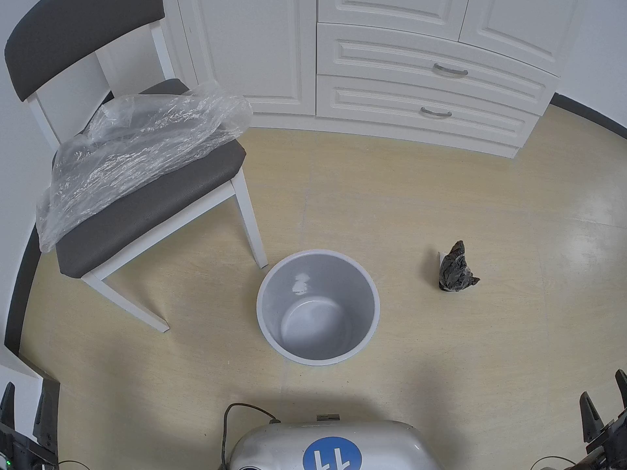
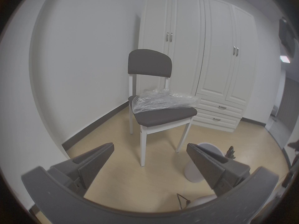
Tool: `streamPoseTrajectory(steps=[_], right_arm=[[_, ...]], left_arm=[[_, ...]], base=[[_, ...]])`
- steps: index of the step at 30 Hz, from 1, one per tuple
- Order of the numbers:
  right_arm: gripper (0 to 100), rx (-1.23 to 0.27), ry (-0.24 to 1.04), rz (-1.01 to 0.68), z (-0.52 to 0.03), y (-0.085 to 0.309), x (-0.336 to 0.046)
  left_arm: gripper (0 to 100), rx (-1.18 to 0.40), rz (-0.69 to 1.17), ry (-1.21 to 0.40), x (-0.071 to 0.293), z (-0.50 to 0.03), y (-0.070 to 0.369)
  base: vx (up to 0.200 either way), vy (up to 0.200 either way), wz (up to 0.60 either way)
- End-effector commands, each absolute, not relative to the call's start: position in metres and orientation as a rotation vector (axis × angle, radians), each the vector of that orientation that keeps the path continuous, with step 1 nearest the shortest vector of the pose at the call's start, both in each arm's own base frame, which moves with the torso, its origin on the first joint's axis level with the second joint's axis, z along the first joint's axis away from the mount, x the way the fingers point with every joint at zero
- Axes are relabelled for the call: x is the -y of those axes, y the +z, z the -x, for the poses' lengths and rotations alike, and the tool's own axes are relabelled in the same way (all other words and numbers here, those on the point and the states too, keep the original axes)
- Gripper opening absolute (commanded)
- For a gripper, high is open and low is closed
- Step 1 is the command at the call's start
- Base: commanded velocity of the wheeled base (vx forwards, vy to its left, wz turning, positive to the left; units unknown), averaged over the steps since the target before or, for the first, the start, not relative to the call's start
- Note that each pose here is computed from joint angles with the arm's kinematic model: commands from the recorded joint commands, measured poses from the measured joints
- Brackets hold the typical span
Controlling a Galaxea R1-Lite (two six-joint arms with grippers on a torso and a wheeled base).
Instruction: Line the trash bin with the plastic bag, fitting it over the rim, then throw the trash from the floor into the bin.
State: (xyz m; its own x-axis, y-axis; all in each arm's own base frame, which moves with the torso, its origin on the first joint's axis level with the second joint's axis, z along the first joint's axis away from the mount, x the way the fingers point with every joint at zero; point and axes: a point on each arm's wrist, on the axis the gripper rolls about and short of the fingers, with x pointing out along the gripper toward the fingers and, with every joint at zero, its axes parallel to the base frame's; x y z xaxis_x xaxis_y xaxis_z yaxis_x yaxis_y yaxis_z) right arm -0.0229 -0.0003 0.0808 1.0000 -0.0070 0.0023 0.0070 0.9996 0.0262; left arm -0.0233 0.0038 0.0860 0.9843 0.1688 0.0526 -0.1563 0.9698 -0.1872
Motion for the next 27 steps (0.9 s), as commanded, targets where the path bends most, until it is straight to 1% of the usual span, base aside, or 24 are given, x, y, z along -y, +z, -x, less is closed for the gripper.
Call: streamPoseTrajectory(steps=[1,3,11,16,20,27], right_arm=[[100,0.003,-0.006,-0.026,0.0229,0.0761,0.0003],[100,0.002,-0.009,-0.025,0.0229,0.0759,0.0003],[100,0.003,-0.008,-0.020,0.0229,0.0761,0.0002],[100,0.002,-0.006,0.003,0.0229,0.0759,0.0002],[100,0.000,0.003,0.028,0.0228,0.0759,-0.0001],[100,0.006,0.003,0.020,0.0229,0.0764,-0.0001]], left_arm=[[100,0.063,0.148,0.165,-0.0038,0.0233,0.0807],[100,0.058,0.091,0.165,-0.0037,0.0234,0.0809],[100,0.057,0.067,0.169,-0.0038,0.0233,0.0808],[100,0.048,-0.066,0.164,-0.0036,0.0234,0.0812],[100,0.045,-0.150,0.131,-0.0029,0.0234,0.0817],[100,0.060,-0.159,0.134,-0.0029,0.0232,0.0827]], base=[[0.000,0.000,0.00],[0.000,0.000,0.00],[0.000,0.000,0.00],[0.000,0.000,0.00],[0.000,0.000,0.00],[0.000,0.000,0.00]])
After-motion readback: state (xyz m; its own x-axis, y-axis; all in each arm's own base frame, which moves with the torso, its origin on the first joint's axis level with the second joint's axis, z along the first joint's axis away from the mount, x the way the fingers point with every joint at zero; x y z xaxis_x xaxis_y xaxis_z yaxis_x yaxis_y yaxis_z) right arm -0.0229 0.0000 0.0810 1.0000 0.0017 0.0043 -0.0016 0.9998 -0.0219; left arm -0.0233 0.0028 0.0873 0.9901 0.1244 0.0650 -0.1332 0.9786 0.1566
